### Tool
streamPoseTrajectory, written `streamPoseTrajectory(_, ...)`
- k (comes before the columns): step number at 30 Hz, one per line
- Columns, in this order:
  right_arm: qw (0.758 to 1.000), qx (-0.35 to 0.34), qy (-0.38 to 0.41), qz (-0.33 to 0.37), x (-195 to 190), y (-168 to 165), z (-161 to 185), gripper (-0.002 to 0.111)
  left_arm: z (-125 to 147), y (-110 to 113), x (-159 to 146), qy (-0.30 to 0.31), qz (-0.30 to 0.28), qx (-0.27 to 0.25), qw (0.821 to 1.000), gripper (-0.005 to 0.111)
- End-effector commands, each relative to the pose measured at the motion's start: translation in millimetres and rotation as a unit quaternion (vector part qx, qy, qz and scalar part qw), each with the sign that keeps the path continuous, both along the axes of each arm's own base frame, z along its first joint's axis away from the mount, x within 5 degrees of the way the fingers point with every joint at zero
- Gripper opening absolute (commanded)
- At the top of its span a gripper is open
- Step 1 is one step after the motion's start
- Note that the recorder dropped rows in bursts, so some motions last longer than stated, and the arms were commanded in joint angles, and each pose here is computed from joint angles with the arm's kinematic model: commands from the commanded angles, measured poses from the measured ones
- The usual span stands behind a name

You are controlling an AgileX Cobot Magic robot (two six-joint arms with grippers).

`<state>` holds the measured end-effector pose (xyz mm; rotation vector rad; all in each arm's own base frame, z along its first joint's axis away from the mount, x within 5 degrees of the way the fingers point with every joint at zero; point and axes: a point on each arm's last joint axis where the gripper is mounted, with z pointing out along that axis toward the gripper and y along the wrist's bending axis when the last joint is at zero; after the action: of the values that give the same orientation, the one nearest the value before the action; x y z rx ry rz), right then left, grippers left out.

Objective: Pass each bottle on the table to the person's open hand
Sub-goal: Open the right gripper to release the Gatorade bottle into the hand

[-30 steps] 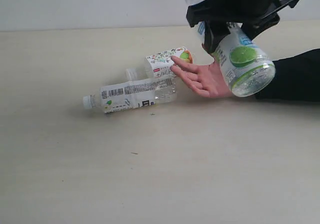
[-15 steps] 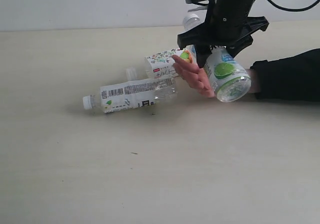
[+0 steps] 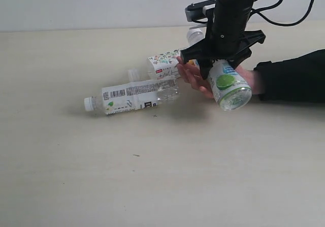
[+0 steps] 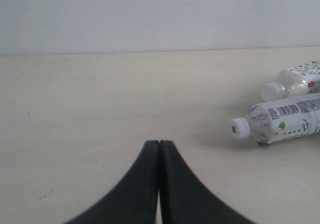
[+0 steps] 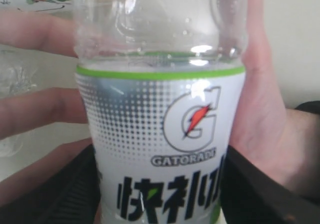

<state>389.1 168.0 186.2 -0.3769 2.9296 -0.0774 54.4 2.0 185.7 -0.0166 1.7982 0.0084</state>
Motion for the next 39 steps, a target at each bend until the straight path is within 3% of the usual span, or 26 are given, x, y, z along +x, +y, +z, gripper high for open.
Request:
streamPoseTrajectory(1,1.000,-0.003,-0.016,0.006,4.6,-3.0,2.1,0.010,-0.5,-0.4,-0.1,-0.003,-0.002,-0.003,1.000,0.002)
streamPoseTrajectory(13,1.000,-0.007,-0.010,0.026,3.3,-2.2,1.9,0.080,-0.5,-0.4,-0.1,-0.003,-0.002,-0.003,1.000,0.002)
streamPoseTrajectory(17,1.000,-0.006,-0.010,0.025,3.3,-2.0,1.9,0.093,-0.5,-0.4,-0.1,-0.003,-0.002,-0.003,1.000,0.002)
streamPoseTrajectory(29,0.999,-0.005,-0.022,0.029,3.7,-2.4,7.3,0.096,-0.5,-0.4,-0.1,-0.003,-0.002,-0.003,1.000,0.002)
streamPoseTrajectory(39,0.997,0.017,-0.071,0.033,-14.3,-10.2,70.2,0.095,-0.5,-0.4,-0.1,-0.003,-0.002,-0.003,1.000,0.002)
